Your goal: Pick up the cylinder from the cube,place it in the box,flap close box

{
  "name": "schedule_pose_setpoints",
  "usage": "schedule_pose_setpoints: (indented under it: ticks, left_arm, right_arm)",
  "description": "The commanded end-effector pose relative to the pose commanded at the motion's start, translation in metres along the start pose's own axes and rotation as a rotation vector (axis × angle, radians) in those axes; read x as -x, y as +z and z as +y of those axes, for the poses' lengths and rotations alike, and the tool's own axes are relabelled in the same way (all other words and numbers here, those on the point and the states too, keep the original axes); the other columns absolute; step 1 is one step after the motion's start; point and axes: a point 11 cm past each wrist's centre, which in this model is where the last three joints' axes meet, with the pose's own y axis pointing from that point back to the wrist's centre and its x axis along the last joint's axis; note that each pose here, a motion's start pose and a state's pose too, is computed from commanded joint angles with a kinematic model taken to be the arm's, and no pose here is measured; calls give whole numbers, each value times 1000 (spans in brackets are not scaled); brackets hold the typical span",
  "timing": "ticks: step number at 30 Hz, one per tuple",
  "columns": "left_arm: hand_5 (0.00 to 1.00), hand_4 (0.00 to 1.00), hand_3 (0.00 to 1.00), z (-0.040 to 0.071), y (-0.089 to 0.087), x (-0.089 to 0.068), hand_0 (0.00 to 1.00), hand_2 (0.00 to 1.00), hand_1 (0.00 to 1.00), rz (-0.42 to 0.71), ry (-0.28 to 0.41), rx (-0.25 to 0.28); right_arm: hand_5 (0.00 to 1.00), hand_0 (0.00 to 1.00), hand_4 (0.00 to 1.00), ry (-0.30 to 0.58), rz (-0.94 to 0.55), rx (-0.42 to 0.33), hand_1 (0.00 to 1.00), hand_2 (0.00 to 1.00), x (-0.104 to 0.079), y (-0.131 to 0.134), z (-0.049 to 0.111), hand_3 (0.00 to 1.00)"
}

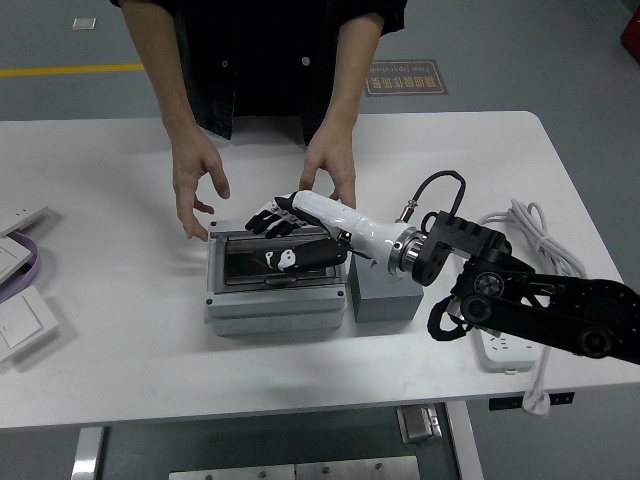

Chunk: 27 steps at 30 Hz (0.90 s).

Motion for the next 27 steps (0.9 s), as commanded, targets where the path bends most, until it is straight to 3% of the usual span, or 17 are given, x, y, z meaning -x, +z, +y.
schedule_pose_setpoints:
  ticks: [11,27]
  left_arm:
    - [200,712,618,0,1,0,600,561,511,0,0,3]
    - [199,711,618,0,4,-2,601,561,512,5,4,10]
  right_arm:
    - [334,752,683,-28,-34,80,697,719,8,27,2,694]
    - [342,752,678,-24,-71,112,690,718,13,42,7,694]
